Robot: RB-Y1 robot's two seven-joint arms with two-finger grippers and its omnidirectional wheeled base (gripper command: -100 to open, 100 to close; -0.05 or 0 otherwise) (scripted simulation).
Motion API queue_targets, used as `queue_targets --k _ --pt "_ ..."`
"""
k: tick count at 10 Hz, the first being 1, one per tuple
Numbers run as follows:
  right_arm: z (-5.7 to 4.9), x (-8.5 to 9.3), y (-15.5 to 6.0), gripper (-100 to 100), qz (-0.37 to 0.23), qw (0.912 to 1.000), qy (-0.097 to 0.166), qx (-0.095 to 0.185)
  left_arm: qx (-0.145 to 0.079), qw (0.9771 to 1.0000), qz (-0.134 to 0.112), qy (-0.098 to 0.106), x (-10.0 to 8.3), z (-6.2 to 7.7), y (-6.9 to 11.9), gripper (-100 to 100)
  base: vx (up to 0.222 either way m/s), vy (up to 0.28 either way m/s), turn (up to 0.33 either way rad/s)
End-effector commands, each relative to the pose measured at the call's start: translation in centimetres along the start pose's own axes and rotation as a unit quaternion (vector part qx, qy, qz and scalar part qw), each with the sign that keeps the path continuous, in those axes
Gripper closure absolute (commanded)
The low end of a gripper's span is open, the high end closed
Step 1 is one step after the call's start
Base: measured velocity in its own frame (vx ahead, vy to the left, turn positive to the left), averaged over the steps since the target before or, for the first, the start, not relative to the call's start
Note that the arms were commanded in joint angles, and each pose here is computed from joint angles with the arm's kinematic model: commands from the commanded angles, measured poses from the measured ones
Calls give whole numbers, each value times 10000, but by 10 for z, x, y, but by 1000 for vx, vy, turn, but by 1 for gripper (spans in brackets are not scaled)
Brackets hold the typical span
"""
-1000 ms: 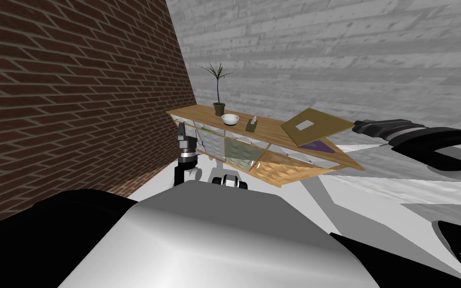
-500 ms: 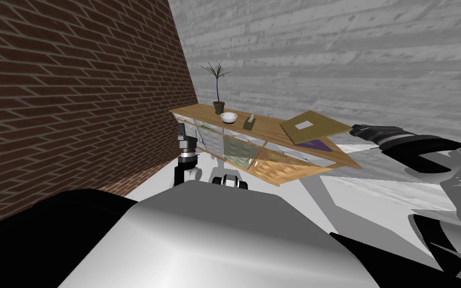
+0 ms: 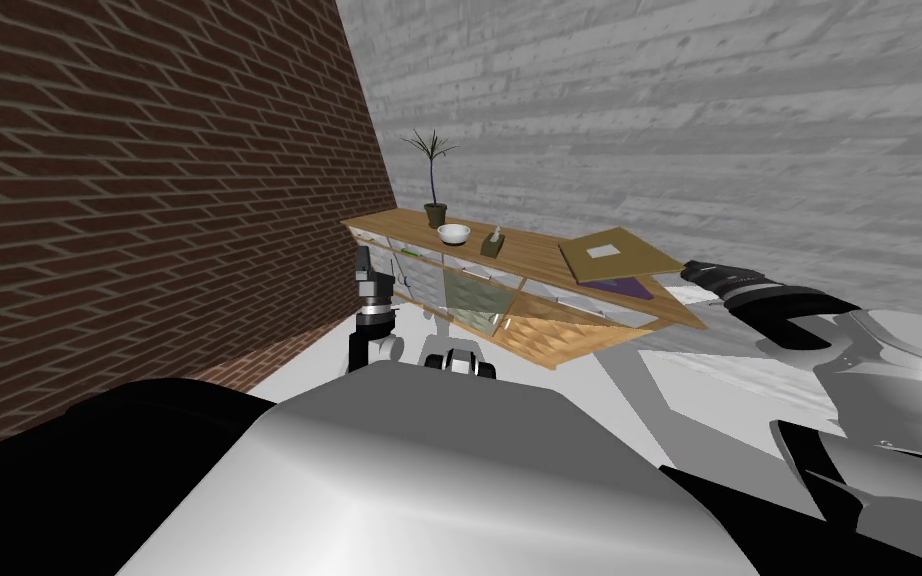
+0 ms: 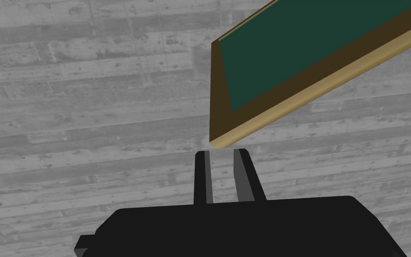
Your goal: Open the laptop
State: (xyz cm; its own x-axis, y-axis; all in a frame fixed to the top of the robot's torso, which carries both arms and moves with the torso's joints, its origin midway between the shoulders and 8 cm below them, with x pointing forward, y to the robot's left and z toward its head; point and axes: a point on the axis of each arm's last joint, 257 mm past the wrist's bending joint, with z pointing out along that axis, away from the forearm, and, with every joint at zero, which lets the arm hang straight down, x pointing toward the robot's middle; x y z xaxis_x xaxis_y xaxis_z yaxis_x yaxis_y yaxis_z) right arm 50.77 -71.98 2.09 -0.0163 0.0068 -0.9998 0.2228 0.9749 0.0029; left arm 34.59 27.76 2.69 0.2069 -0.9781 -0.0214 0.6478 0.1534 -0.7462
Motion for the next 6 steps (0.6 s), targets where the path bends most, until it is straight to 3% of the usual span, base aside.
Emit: queue_targets --k 1,6 --pt "0 0 -2 -100 179 9998 23 3 0 10000 0 0 0 0 0 0 -17 -25 4" --pt "-8 -33 -13 -100 182 9998 24 6 0 10000 0 0 0 0 0 0 28 23 -9"
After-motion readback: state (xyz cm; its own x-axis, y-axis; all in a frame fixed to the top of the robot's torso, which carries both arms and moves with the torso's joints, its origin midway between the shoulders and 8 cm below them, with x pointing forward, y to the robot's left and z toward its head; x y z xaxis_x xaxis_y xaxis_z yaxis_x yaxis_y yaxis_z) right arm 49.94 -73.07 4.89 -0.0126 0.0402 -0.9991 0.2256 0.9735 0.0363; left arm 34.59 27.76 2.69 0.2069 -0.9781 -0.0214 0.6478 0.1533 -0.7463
